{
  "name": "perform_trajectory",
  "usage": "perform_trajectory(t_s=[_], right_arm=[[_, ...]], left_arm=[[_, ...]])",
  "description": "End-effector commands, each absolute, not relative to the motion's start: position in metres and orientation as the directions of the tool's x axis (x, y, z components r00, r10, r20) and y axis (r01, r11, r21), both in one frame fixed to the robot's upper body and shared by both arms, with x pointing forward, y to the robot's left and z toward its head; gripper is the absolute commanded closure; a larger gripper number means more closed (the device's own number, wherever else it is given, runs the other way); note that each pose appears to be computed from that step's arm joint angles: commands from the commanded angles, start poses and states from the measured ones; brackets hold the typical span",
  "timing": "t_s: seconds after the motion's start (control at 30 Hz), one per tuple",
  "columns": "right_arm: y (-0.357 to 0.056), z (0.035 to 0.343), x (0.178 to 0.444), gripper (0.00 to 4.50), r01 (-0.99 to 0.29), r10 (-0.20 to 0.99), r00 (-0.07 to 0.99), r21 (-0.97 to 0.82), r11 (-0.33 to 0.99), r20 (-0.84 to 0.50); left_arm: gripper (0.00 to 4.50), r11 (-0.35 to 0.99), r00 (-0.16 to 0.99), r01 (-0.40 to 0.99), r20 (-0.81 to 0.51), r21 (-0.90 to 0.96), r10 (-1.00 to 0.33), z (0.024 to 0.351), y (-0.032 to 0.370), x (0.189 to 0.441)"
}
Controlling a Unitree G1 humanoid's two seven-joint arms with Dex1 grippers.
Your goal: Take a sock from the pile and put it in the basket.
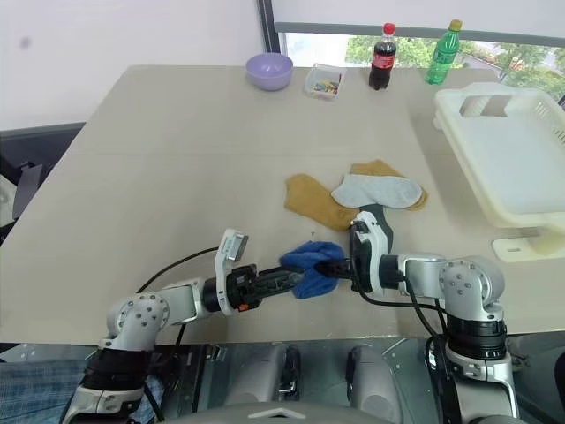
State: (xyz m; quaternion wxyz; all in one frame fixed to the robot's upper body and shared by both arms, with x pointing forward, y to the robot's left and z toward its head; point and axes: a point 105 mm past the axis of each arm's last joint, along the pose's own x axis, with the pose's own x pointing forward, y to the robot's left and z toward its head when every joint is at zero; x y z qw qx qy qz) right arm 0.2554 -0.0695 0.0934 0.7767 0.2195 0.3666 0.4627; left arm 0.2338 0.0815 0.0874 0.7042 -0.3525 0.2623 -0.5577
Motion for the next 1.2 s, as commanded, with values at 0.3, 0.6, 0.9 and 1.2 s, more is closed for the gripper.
perform_trajectory(t_s=[0.3,0.6,0.9,1.2], right_arm=[[-0.072,0.105,0.256,4.47,-0.587,0.885,0.314,0.663,0.465,-0.343],[-0.089,0.137,0.277,4.47,-0.572,0.861,0.451,0.665,0.481,-0.235],[-0.114,0.179,0.287,4.47,-0.595,0.853,0.509,0.671,0.442,-0.11],[-0.211,0.238,0.313,4.47,-0.455,0.649,0.75,0.614,0.645,-0.125]], left_arm=[[0.0,0.177,0.256,0.785,0.051,-0.594,-0.965,0.108,0.096,0.231],[0.0,0.337,0.354,0.932,0.132,-0.135,-0.926,0.125,0.129,0.249],[0.0,0.292,0.253,0.94,0.216,0.174,-0.943,0.138,0.087,0.269],[0.0,0.306,0.177,0.898,0.376,0.317,-0.909,0.18,0.042,0.29]])
